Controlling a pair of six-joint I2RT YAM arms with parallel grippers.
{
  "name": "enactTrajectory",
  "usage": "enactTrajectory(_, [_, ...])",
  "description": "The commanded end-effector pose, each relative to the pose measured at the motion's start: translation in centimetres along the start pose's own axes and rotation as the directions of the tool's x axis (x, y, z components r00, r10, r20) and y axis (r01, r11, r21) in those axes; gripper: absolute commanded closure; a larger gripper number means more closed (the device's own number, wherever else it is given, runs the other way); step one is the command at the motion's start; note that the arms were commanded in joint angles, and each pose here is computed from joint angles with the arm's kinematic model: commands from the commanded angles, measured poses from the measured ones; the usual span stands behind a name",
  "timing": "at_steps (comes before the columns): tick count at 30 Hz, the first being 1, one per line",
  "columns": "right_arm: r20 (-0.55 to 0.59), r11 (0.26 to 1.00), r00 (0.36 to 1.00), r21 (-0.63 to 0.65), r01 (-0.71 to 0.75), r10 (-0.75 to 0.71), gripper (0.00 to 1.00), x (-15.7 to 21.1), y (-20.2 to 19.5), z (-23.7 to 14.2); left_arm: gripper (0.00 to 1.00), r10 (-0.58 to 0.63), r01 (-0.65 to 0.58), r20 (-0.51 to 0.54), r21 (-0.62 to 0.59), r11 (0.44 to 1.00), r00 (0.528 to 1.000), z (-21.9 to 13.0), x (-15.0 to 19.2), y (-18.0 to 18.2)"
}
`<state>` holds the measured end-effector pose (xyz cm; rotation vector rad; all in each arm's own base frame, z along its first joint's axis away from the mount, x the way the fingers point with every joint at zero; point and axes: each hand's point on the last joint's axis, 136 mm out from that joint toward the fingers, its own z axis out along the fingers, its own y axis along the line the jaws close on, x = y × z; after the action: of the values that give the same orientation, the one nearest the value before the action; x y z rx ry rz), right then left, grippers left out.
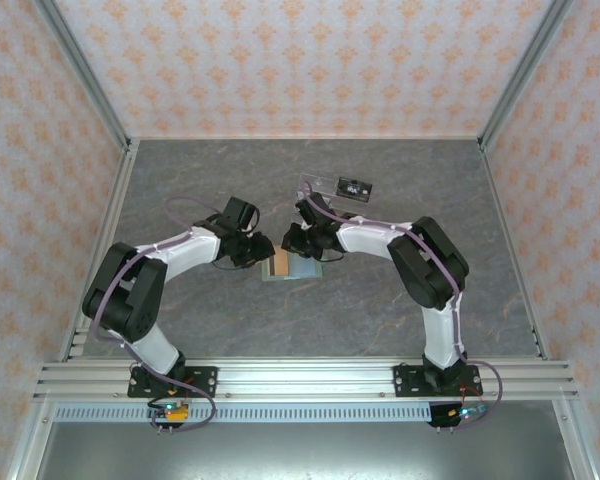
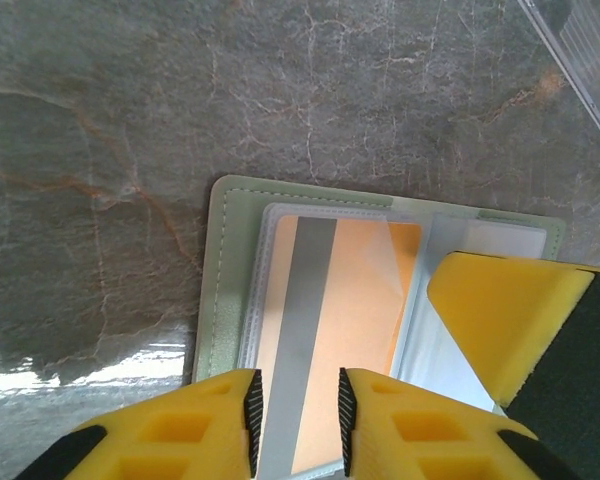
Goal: Take the credit cards out of the card holder
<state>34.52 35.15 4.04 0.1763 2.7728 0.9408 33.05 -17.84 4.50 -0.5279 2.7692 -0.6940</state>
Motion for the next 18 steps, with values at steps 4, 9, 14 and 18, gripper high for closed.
enactTrajectory(4, [-0.024,1.000,1.000,0.024,0.010,-0.010,0.79,0.3,-0.4,0.5,0.76,0.009,-0.009,0.000,0.037,0.999,1.000,0.5,-0.6,-1.5])
enactTrajectory(9, [-0.038,0.999,0.999,0.031,0.014,-0.013,0.80,0.5,-0.7,0.8,0.78,0.007,-0.007,-0.016,0.019,1.000,1.000,1.0,-0.4,-1.1])
enactTrajectory(14, [-0.044,0.999,0.999,0.034,0.013,-0.012,0.82,0.7,-0.9,0.9,0.80,-0.002,0.003,-0.027,0.017,1.000,1.000,1.6,-0.2,-0.9])
enactTrajectory(18, [-0.049,0.999,0.999,0.038,0.016,-0.014,0.82,0.8,-1.0,1.1,0.86,-0.004,0.004,-0.037,0.002,1.000,0.999,1.9,0.0,-0.5])
